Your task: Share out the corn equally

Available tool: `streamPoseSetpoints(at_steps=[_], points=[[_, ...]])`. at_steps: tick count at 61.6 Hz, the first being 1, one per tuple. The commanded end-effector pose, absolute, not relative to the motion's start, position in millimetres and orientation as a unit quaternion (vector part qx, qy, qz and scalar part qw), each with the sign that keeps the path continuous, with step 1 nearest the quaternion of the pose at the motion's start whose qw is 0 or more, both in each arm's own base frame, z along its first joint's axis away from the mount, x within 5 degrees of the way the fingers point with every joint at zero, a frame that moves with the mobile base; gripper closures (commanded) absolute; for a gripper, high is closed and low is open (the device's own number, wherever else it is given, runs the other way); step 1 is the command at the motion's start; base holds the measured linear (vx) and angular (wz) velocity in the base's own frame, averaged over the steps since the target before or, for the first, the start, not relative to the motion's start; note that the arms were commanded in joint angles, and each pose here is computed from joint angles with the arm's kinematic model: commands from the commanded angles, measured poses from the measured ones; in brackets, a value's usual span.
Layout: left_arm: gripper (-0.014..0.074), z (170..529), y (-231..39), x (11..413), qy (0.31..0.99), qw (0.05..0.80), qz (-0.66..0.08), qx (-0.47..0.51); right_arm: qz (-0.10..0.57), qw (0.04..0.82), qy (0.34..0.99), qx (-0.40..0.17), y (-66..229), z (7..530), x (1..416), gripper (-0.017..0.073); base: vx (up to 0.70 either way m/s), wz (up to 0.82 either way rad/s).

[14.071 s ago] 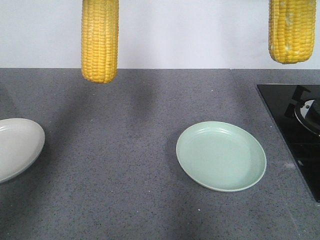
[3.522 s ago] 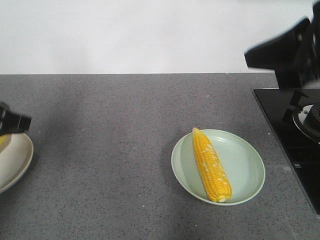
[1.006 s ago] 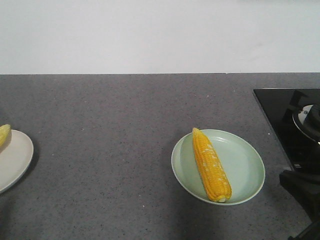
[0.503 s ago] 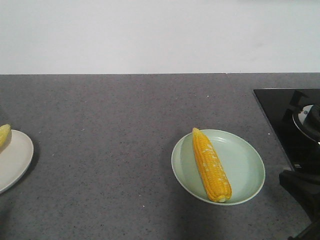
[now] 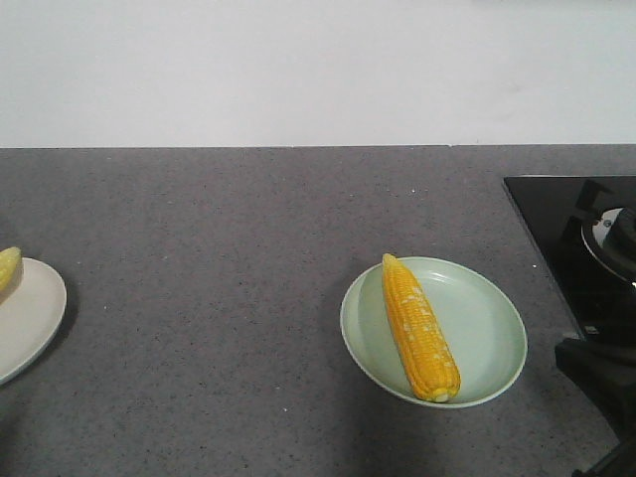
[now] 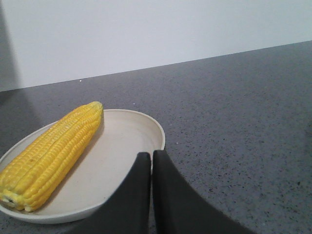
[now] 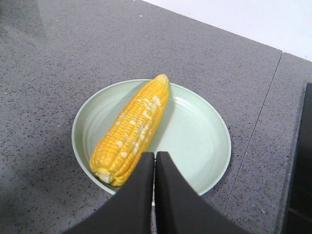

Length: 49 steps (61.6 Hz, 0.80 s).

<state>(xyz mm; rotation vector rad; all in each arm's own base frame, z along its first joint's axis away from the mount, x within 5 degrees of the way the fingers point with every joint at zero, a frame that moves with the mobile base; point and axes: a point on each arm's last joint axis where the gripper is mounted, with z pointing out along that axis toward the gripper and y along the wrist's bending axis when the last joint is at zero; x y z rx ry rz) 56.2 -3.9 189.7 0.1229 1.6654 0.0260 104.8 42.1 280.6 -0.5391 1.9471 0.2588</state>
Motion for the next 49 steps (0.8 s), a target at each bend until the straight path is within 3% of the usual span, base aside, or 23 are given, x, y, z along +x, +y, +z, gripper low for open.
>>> streamPoseSetpoints(at_steps=[1,49], points=[[0.06,195.3,-3.1,55.5,0.712,0.701,0.011,0.045,0.102,0.555,0.799,-0.211,40.5,293.2,108.1,0.0564,0.0,0.0],[0.06,195.3,-3.1,55.5,0.712,0.701,0.011,0.045,0.102,0.551,0.801,-0.208,40.2,288.3,107.9,0.0564,0.0,0.0]])
